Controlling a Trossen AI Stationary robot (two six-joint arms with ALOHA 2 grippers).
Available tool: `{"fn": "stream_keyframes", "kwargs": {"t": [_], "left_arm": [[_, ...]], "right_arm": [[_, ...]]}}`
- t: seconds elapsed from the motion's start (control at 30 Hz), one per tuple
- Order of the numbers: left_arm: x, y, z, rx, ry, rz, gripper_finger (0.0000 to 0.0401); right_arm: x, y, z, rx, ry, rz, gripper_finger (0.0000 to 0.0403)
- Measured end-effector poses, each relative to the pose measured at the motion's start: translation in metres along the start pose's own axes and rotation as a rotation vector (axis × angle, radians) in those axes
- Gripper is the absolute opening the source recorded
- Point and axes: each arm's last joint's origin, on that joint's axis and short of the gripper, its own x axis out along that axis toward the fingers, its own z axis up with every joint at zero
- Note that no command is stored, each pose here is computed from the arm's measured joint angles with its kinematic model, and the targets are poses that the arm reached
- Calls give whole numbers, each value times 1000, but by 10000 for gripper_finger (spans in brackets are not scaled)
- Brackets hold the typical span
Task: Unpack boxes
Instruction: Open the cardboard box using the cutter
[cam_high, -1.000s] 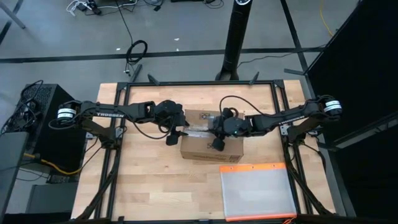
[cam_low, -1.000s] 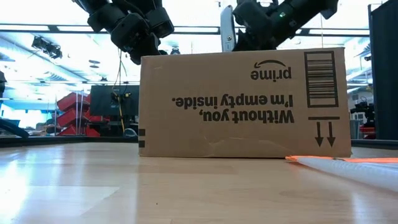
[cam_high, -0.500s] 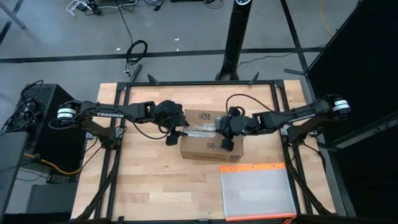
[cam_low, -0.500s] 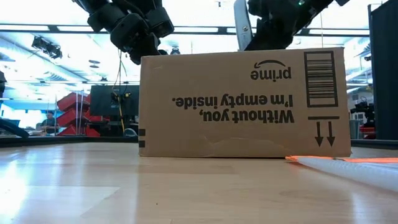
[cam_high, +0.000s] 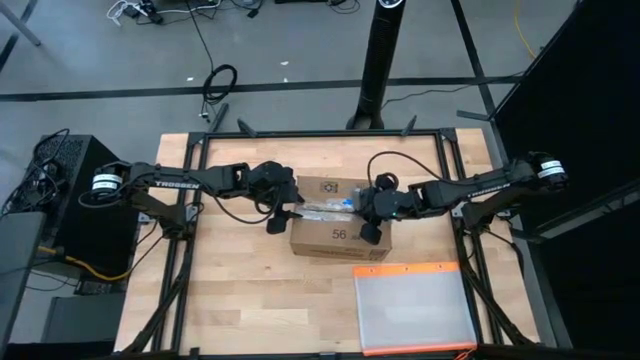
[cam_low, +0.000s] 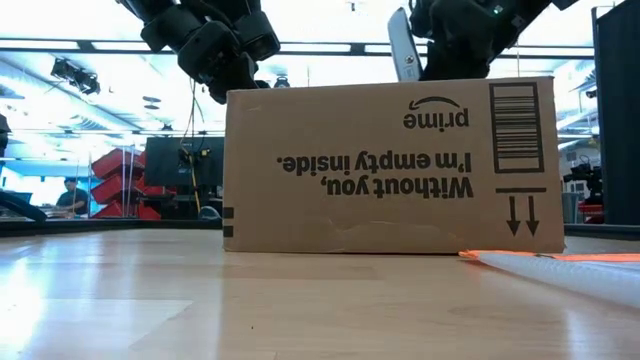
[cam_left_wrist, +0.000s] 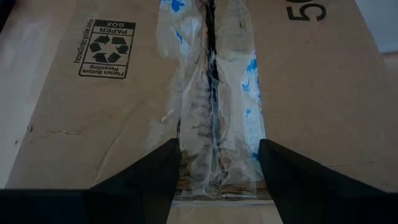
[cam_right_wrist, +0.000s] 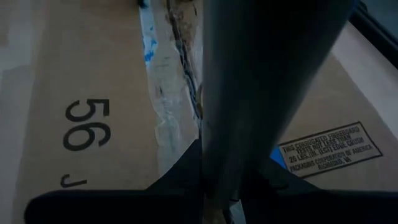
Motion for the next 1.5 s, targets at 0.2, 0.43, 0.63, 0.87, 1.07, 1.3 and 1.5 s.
{"fn": "stream_keyframes", "kwargs": {"t": [0.2, 0.43, 0.63, 0.87, 1.07, 1.3, 1.5], "left_arm": [[0, 0, 0, 0, -4, -1, 213], [1, 0, 1, 0, -10, -1, 213], [1, 0, 2, 0, -13, -2, 213], [-3, -8, 6, 41, -24, -56, 213], [-22, -21, 25, 138, -70, -111, 213], [5, -21, 31, 151, -113, -126, 213], [28, -22, 34, 161, -150, -139, 213]], "right_arm": [[-9, -2, -1, 14, 11, 7, 43], [-20, -6, -3, 27, 36, 13, 43], [-26, -7, -6, 15, 58, 23, 43], [-26, -6, -3, -93, 32, 64, 43], [-21, -5, 0, -111, 7, 66, 43], [-8, 4, 4, -121, -41, 97, 43], [2, 12, 7, -129, -83, 123, 43]]}}
